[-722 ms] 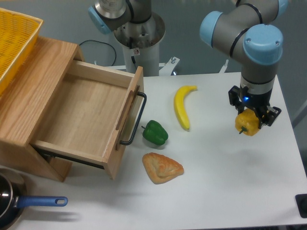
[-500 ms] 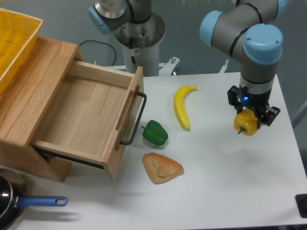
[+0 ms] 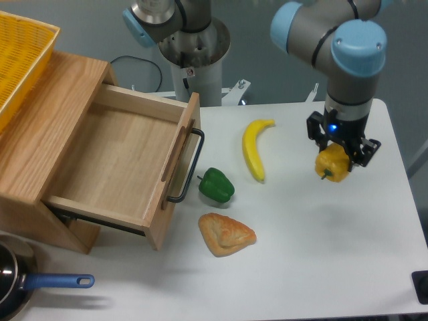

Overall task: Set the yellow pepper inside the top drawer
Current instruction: 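Lift the held yellow pepper up with the gripper, then carry the yellow pepper over the open wooden drawer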

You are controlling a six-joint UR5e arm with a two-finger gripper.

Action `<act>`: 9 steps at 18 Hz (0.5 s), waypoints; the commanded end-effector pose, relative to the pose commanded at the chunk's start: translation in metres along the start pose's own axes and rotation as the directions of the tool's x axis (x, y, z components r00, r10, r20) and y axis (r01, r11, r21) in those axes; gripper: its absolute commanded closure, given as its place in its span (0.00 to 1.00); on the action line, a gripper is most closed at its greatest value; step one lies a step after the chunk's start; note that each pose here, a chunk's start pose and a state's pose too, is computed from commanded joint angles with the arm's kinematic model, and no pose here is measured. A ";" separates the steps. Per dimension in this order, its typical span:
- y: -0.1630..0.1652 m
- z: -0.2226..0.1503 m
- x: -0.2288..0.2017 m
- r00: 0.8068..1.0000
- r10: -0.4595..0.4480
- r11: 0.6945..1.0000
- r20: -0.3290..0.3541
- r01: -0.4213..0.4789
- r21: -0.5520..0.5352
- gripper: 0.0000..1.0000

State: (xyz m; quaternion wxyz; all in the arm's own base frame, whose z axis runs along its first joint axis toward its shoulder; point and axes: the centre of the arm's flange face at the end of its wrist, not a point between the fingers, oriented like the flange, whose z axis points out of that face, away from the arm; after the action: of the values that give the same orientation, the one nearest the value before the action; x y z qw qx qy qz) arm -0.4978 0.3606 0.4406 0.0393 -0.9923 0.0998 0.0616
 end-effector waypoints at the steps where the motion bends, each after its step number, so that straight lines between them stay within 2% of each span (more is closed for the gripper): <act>1: -0.001 -0.003 0.004 1.000 0.000 1.000 -0.008 0.000 0.000 0.82; 9: -0.011 -0.046 0.039 0.995 -0.073 0.992 -0.065 0.080 0.100 0.82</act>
State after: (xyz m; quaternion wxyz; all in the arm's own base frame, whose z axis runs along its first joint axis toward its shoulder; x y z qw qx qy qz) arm -0.4519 0.3598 0.4820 0.0895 -0.9935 0.0659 0.0243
